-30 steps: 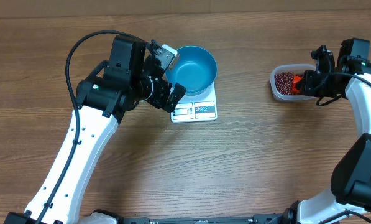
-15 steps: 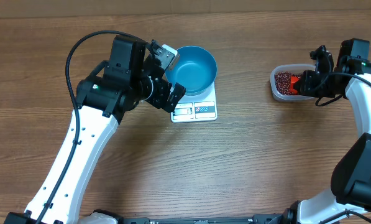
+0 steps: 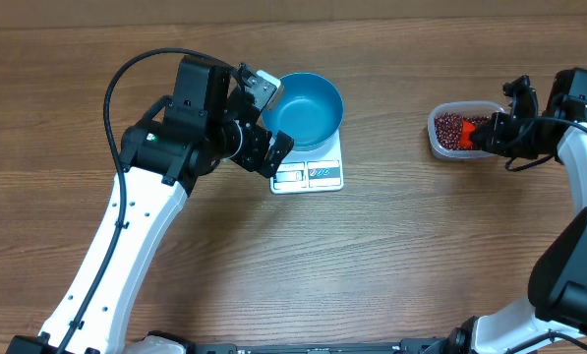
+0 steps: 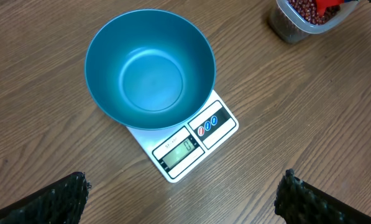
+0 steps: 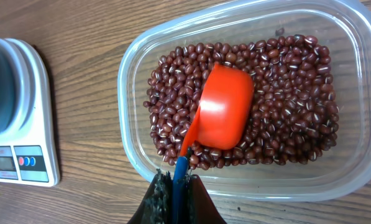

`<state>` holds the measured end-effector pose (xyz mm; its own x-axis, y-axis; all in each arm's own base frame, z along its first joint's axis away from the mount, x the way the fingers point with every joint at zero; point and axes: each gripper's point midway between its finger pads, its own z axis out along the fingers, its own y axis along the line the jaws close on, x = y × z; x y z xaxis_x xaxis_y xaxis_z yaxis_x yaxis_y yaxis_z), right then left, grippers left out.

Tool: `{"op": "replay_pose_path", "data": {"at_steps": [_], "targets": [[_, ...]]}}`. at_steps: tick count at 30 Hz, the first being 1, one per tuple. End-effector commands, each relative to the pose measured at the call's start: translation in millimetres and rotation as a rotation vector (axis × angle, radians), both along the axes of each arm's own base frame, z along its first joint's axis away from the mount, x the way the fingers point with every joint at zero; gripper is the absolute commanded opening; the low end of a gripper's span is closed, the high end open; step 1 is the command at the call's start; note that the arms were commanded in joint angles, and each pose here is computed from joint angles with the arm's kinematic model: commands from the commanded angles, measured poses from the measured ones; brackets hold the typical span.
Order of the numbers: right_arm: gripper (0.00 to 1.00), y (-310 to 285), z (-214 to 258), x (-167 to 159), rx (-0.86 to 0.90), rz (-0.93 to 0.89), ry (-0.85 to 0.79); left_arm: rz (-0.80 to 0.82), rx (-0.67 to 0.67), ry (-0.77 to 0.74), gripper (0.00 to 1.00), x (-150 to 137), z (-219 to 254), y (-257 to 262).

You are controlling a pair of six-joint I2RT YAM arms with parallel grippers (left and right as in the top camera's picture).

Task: Scoop item into bowl and weigh 150g on scale
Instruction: 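Lower the red scoop into the red beans with the right gripper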

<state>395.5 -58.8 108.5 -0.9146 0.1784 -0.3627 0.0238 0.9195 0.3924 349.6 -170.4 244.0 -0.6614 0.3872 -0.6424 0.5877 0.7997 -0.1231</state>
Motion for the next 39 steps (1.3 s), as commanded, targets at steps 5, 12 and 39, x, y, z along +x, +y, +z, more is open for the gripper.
{"op": "replay_pose_path", "data": {"at_steps": [5, 12, 39], "targets": [[0.03, 10.1, 5.9, -0.8, 0.148, -0.027, -0.011, -0.027, -0.015, -0.042, 1.00, -3.0, 15.3, -2.9], [0.04, 4.2, 6.4, -2.0, 0.171, -0.063, -0.005, -0.027, -0.015, -0.042, 1.00, -3.0, 15.3, -2.9], [0.04, -13.4, 5.5, -7.2, 0.269, -0.126, -0.002, -0.027, -0.015, -0.042, 1.00, -3.0, 15.3, -2.9]]}}
